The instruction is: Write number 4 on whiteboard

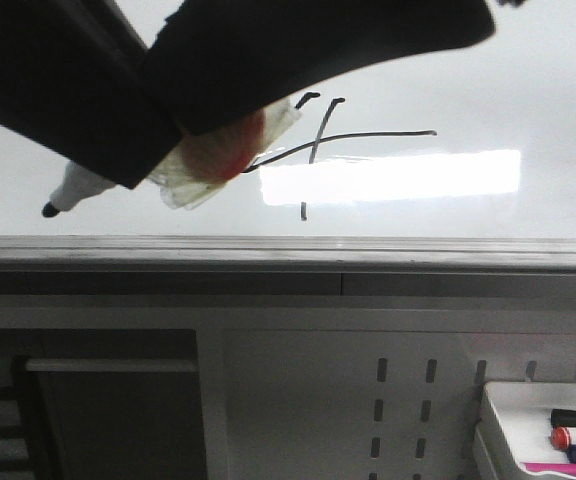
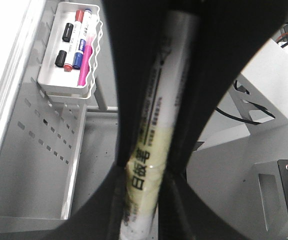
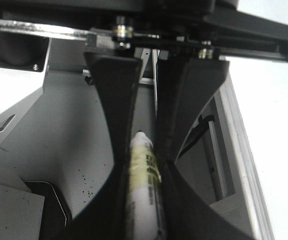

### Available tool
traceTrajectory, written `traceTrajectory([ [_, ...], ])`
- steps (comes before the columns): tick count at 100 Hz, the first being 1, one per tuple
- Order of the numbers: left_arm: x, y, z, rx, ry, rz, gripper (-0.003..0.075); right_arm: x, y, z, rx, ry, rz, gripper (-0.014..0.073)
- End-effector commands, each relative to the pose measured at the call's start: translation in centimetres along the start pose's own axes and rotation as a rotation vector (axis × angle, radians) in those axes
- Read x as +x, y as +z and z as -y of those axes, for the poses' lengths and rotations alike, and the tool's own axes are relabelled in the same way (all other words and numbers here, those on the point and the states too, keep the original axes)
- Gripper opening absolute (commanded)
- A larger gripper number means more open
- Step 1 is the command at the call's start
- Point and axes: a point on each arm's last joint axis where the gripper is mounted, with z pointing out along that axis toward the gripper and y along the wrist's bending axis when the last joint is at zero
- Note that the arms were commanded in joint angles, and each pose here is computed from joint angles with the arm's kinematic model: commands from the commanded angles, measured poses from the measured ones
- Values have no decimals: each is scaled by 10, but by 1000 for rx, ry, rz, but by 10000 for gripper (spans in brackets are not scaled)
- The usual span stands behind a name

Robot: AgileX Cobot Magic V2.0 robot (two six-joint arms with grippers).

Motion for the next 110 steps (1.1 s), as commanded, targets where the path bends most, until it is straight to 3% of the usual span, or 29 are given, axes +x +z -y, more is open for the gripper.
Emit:
traceTrajectory([
  [1, -12, -8, -1, -35, -39, 63, -20, -15, -12, 9, 89, -5, 75, 71],
  [14, -12, -8, -1, -34, -39, 62, -20, -17, -15, 11, 121, -3, 91, 377],
  [20, -12, -8, -1, -33, -39, 62, -20, -19, -19, 12, 146, -4, 108, 479],
  [43, -12, -9, -1, -42, -40, 64, -20, -30, -40, 16, 253, -20, 181, 498],
  [50, -12, -9, -4, -70, -59, 61, -20, -33, -50, 18, 311, -22, 215, 456],
  [57, -12, -9, -9, -129, -123, 68, -20, -37, -60, 20, 369, -5, 254, 351],
  [75, -13, -11, -28, -317, -315, 157, -20, -42, -83, 21, 458, 42, 336, -69],
  [110, 18, 1, -65, -720, -647, 411, -20, -11, -118, 22, 632, 184, 340, -64],
])
